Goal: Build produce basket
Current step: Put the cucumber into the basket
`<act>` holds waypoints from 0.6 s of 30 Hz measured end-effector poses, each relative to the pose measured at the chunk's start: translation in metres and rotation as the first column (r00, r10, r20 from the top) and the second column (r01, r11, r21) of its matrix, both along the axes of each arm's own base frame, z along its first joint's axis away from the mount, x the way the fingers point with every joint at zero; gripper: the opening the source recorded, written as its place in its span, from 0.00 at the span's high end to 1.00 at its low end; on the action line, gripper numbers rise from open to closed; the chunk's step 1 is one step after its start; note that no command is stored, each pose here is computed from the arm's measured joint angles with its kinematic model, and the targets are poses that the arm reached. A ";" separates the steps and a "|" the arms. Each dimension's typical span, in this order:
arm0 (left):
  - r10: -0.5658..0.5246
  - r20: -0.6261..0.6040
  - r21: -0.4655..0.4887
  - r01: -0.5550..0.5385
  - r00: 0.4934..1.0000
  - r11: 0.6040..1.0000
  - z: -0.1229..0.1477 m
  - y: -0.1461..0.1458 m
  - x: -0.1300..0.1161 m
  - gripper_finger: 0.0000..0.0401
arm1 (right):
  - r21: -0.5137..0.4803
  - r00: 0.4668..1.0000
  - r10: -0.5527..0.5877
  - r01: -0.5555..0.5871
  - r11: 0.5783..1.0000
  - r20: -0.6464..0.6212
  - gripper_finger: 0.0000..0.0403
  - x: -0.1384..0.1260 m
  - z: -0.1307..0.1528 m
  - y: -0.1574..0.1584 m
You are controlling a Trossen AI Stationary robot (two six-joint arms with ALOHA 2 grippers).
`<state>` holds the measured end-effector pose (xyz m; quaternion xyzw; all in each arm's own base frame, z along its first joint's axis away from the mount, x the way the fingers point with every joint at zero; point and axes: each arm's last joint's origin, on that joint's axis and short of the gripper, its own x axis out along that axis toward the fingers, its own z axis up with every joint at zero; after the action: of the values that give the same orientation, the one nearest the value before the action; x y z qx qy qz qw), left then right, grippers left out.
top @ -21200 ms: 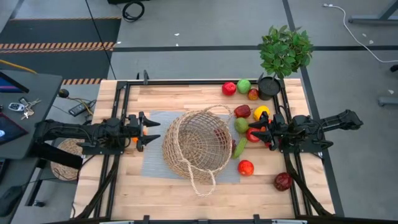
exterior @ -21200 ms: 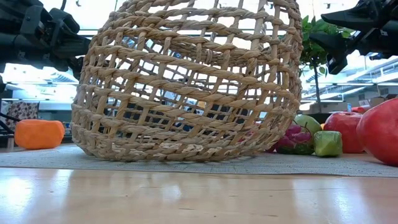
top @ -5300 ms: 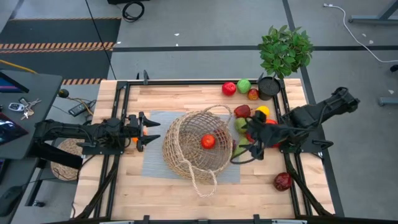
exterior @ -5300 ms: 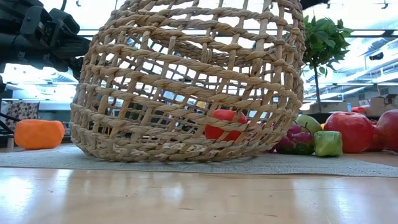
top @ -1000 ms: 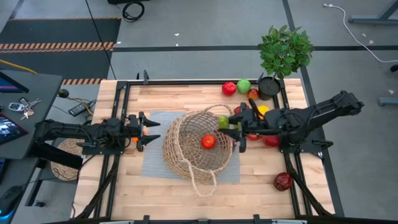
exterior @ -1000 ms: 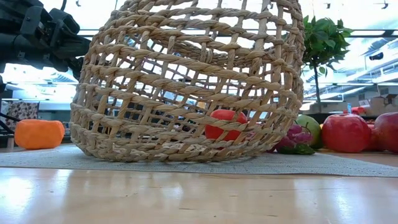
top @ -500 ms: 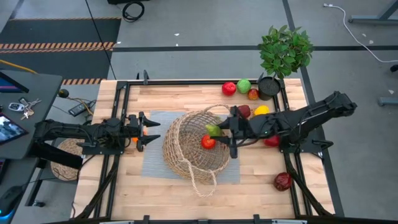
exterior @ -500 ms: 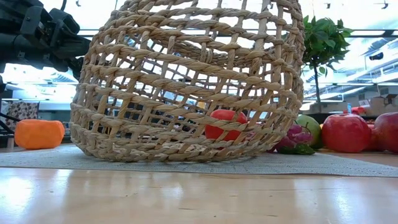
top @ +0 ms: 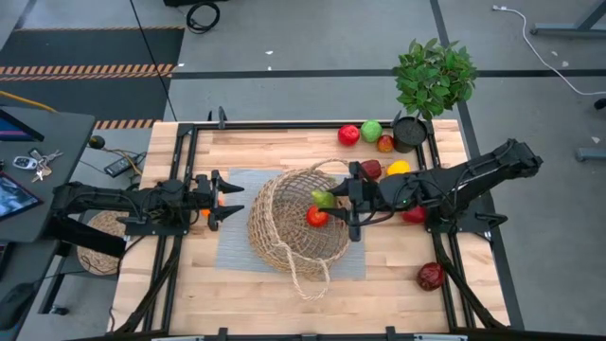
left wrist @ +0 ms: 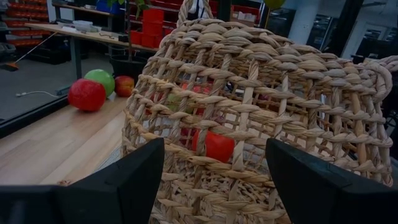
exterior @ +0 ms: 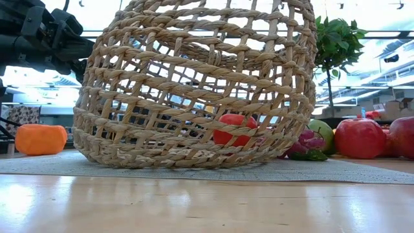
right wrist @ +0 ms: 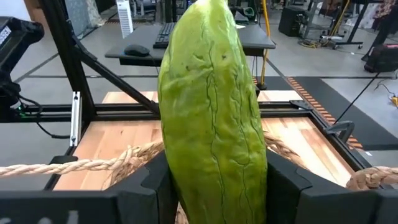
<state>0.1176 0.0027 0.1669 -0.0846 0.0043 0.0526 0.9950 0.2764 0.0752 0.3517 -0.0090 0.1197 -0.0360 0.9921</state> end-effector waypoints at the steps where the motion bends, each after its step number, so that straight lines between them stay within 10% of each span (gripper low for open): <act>1: 0.000 0.000 0.000 0.000 1.000 1.000 0.000 0.000 0.000 0.29 | -0.012 1.000 0.009 -0.009 1.000 -0.002 0.57 0.000 0.000 0.000; 18: 0.000 0.000 0.000 0.000 1.000 1.000 0.000 0.000 0.000 0.29 | -0.036 0.997 0.057 -0.059 0.998 -0.049 0.57 -0.001 -0.004 0.000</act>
<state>0.1176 0.0027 0.1669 -0.0845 0.0043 0.0528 0.9950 0.2755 0.0752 0.3477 -0.0317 0.1426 -0.0091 0.9892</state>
